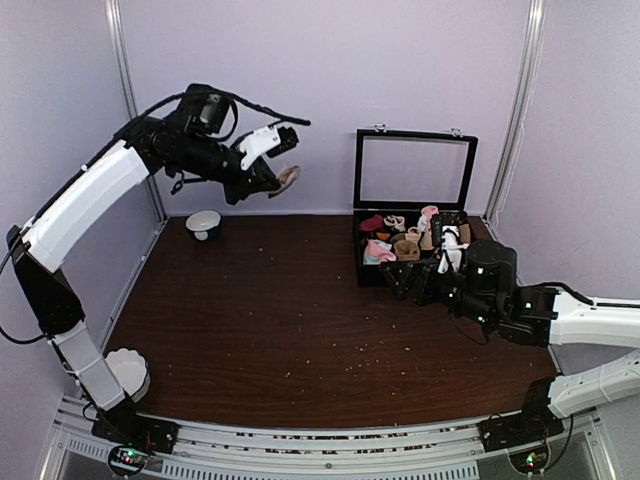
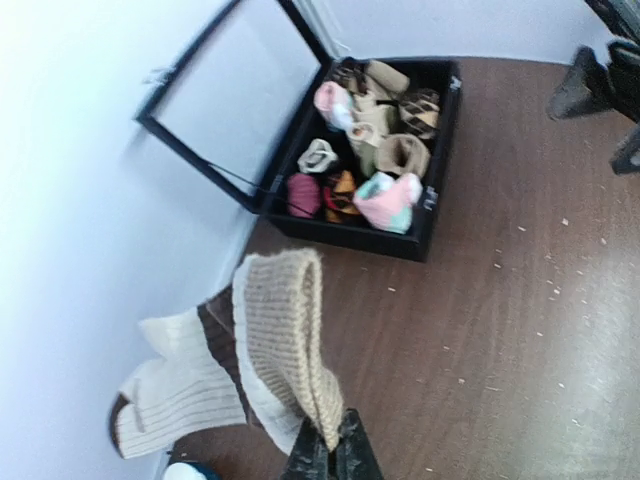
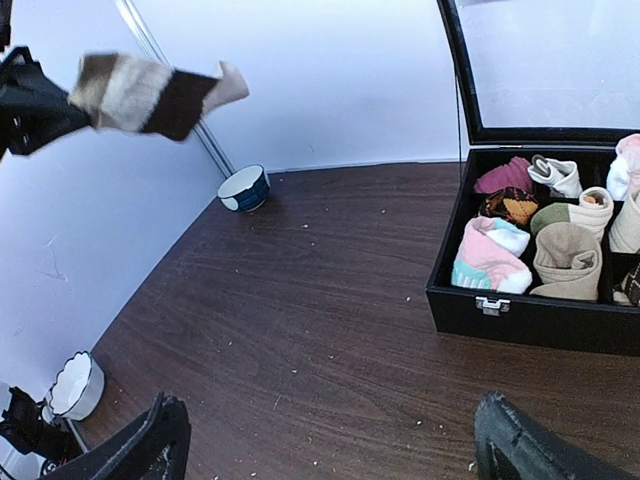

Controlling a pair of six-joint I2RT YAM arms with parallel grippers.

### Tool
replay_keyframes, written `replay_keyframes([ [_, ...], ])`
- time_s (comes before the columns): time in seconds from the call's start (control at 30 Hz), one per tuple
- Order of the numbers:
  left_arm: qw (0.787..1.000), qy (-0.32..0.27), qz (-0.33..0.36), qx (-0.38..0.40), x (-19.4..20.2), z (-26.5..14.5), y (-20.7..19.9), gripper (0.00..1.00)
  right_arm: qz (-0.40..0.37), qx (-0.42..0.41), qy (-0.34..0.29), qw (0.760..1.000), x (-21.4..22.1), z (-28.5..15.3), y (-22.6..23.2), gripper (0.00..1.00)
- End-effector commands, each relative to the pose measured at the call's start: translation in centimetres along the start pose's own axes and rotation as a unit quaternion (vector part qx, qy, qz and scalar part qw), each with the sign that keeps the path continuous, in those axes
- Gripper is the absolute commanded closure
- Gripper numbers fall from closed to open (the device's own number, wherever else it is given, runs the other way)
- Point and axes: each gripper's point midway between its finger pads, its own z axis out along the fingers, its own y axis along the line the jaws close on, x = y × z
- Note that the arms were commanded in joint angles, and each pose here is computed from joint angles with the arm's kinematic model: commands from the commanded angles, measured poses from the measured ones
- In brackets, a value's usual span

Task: Roll the socks
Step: Flatten out the sock at the center of the board.

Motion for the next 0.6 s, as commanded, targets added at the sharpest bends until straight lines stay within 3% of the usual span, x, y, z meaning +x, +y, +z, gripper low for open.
replay_keyframes([
  [0.0,0.987,0.107,-0.040,0.115,9.0,7.0,-7.3,1.00,-0.013,-0.020,0.017,1.000,1.0,0.0,0.5,0.00],
  [0.2,0.933,0.206,-0.096,0.278,18.1,11.2,-19.1,1.00,-0.034,-0.024,0.052,0.998,2.6,-1.0,0.1,0.00],
  [0.4,0.908,0.195,-0.073,0.363,17.4,10.8,-25.5,0.99,-0.055,-0.046,0.079,0.994,3.4,-2.1,0.5,0.00],
  [0.47,0.903,0.180,-0.069,0.385,16.6,10.0,-26.7,0.81,-0.056,-0.052,0.083,0.994,3.6,-2.4,0.6,0.00],
  [0.57,0.893,0.172,-0.068,0.410,16.3,8.8,-27.7,0.67,-0.067,-0.046,0.094,0.992,3.9,-2.6,0.4,0.00],
])
